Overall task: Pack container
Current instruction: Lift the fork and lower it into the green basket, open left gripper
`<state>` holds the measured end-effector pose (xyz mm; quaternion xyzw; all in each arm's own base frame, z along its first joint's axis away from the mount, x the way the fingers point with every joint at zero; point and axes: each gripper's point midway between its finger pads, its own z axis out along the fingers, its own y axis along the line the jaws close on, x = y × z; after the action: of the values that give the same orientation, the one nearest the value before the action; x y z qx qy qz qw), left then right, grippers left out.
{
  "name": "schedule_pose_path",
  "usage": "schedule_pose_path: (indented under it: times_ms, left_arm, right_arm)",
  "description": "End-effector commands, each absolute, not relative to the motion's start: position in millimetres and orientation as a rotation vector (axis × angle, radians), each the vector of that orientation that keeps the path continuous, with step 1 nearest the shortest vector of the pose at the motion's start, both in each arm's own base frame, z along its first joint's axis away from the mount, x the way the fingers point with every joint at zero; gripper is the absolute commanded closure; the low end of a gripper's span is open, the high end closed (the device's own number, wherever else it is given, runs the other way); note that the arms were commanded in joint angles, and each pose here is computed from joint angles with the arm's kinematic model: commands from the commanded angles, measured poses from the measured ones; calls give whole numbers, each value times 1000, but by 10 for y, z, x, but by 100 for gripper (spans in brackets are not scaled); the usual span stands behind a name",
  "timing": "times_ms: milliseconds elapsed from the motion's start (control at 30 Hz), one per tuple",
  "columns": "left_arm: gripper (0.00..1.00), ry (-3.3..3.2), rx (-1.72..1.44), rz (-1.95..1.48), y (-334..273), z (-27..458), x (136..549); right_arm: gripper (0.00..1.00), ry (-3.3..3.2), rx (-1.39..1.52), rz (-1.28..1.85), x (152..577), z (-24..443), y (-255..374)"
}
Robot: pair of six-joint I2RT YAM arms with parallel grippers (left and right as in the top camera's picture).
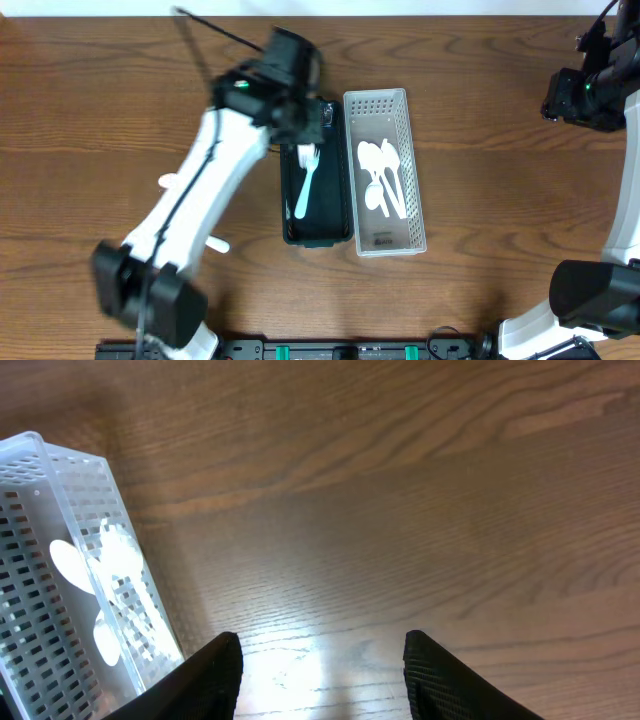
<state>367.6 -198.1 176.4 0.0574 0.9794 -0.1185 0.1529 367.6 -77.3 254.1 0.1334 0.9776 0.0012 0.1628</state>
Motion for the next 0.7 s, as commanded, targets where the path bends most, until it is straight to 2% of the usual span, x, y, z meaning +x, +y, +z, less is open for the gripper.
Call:
schedule_pose_path:
  times_ms: [0,200,367,400,467,567,667]
  left_arm:
    - [94,2925,184,-277,-2053,1311,3663]
    - [94,3083,160,-198,-2063,682,3628]
    - [92,3133,159,-164,-2042,493,3593]
    - [89,3133,160,-164,-2042,493,3593]
    - [66,3128,160,-167,-2044,500,3602]
    - [62,3126,171,-166,-2036,532,3594]
    - [53,3091,221,-166,-2029,681,3619]
  right_arm:
    - [45,2779,374,-6,3667,2585,-806]
    - [45,2783,374,-6,3660,2582,-804]
    - [45,2782,374,-6,3661,2582,-805]
    - [45,2782,374,-7,3660,2582,-805]
    - [45,2782,374,-6,3661,2582,-805]
    - [45,2783,374,-7,3660,2582,-805]
    - [45,2782,374,-7,3660,2582,-805]
